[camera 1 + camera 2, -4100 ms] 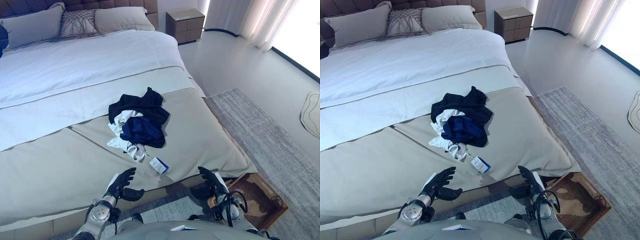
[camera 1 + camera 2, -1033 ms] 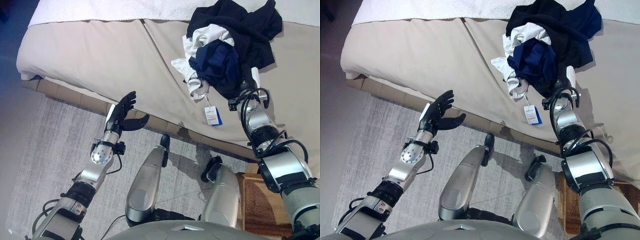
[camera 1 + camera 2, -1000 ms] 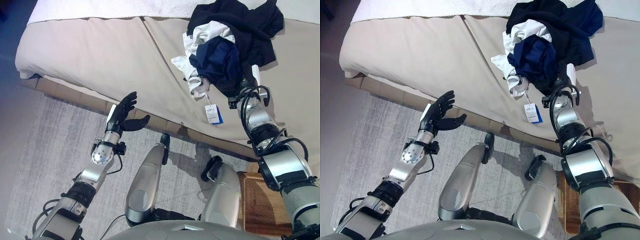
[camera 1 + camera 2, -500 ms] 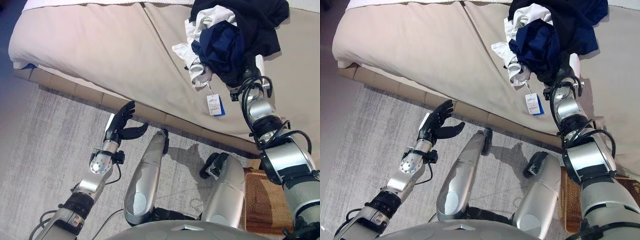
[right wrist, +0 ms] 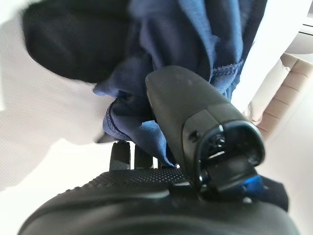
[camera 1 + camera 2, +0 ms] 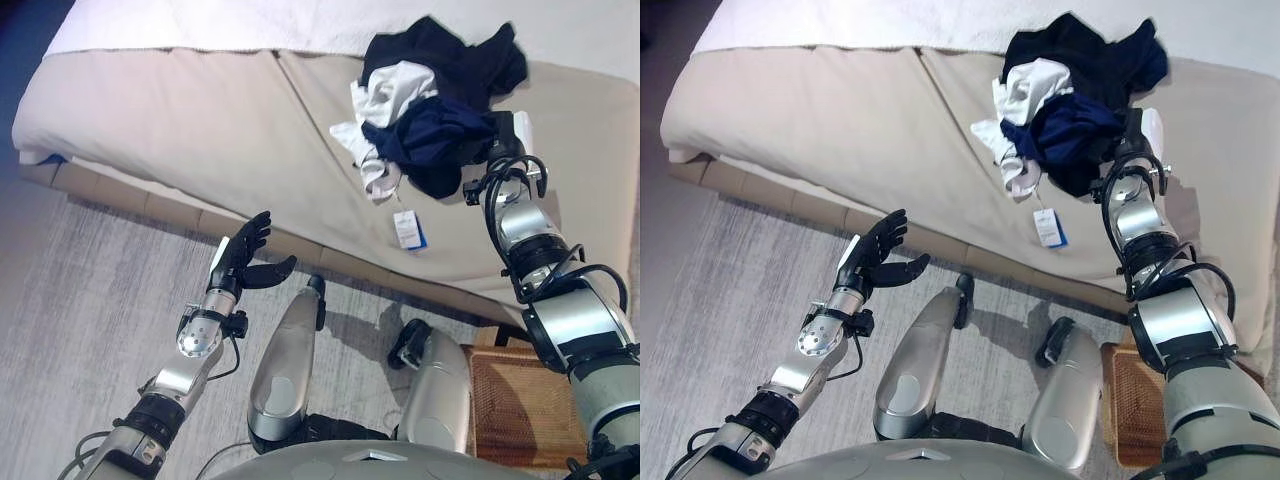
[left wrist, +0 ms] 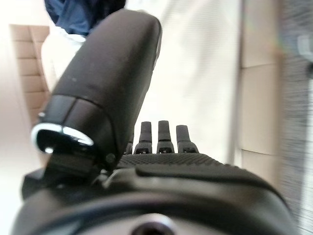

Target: Pick up the clothes from the bed and place them into the basket

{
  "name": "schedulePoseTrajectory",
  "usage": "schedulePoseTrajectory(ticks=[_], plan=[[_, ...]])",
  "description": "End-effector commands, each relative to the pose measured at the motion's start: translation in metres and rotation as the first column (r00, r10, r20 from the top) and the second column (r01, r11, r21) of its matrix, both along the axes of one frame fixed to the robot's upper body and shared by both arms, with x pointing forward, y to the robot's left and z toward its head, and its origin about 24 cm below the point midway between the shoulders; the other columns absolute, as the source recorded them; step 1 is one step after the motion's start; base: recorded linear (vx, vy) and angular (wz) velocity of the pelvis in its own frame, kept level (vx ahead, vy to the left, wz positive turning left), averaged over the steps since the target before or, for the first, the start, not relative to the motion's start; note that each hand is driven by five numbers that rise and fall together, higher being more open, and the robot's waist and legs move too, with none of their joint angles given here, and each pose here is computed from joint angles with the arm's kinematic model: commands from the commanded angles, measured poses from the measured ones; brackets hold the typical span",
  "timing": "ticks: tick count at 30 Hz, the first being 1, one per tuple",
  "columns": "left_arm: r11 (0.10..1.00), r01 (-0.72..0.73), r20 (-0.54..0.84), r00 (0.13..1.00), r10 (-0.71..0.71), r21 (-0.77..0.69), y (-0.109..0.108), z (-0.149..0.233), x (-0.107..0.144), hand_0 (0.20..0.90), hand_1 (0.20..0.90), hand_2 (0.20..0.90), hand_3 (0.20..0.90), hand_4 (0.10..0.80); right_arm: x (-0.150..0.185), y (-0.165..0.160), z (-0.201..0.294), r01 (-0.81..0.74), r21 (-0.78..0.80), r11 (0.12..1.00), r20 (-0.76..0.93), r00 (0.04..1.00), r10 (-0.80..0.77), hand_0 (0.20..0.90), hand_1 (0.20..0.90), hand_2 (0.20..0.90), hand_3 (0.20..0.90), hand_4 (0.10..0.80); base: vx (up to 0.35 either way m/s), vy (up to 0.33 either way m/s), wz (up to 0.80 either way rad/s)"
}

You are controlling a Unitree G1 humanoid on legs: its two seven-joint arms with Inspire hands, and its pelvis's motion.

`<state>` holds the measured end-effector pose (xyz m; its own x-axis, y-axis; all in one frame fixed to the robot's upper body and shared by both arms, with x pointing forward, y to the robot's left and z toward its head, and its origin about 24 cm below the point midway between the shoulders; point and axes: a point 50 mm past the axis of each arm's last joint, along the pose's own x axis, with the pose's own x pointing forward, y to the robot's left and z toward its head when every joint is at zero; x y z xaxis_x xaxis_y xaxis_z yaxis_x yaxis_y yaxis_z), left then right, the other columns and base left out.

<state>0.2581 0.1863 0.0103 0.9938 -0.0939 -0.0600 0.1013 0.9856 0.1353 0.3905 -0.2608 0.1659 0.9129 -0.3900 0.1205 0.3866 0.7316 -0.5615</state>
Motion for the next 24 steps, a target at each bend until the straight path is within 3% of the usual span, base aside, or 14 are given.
schedulePoseTrajectory(ticks=[1,12,24], plan=[[1.000,0.011,0.107,0.994,-0.011,-0.006,0.004,0.024,0.005,0.900,0.900,0.900,0.900,0.800,-0.001,-0.003,0.057,-0.040,-0.143,0.989,0.176,0.982,0.065,0.300,0.300,0.300,0.200,0.100,0.027,0.001,-0.09],[0.999,0.012,0.001,1.000,-0.012,0.031,0.005,0.007,0.001,0.900,0.900,0.900,0.900,0.800,-0.011,-0.029,0.066,-0.053,0.011,0.999,0.202,0.978,0.050,0.300,0.300,0.300,0.200,0.100,0.078,-0.020,-0.08],[0.996,0.016,-0.082,0.997,-0.009,0.086,0.011,-0.007,-0.003,0.900,0.900,0.900,0.900,0.800,-0.021,-0.047,0.103,-0.025,0.015,1.000,0.338,0.941,0.018,0.300,0.300,0.300,0.200,0.100,-0.023,-0.009,-0.03]])
